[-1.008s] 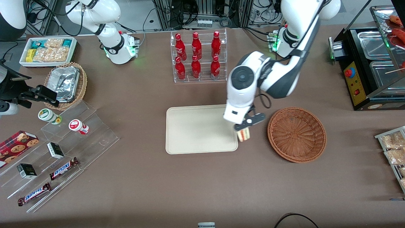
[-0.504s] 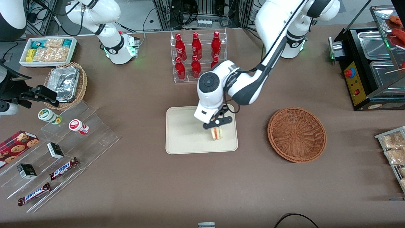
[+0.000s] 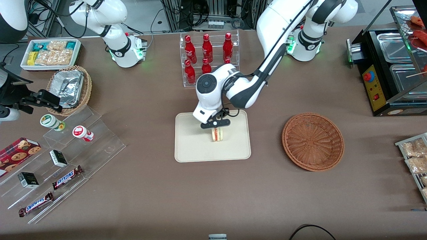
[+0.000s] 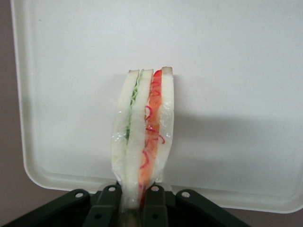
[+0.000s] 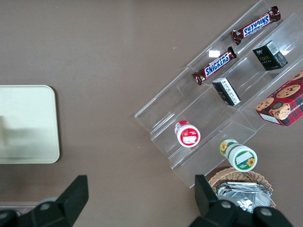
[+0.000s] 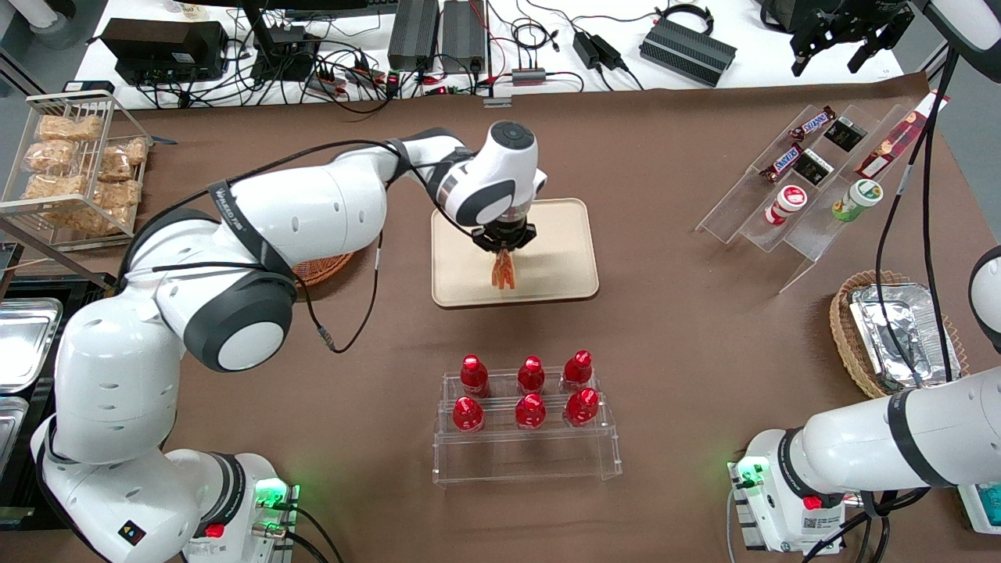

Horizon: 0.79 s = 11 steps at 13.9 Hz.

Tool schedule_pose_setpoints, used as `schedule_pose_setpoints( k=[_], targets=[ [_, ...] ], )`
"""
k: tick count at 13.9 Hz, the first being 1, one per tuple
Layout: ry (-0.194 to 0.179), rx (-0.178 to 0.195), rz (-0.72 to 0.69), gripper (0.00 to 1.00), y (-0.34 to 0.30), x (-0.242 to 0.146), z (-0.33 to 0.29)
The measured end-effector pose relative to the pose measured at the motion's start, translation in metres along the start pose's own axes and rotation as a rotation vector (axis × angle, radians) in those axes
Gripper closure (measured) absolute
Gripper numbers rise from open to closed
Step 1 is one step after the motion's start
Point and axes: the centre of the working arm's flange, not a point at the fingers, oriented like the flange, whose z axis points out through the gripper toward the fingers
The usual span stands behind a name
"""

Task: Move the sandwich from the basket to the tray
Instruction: 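Lower the sandwich onto the tray and open the left gripper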

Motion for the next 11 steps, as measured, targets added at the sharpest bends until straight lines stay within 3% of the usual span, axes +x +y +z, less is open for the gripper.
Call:
schedule_pose_setpoints(
  k=[7, 11],
  targets=[
    [0.012, -0.010, 0.010, 0.84, 0.004, -0.002, 0.012],
    [0.042, 0.000, 0.022, 0.84, 0.004, 0.002, 0.021]
  ],
)
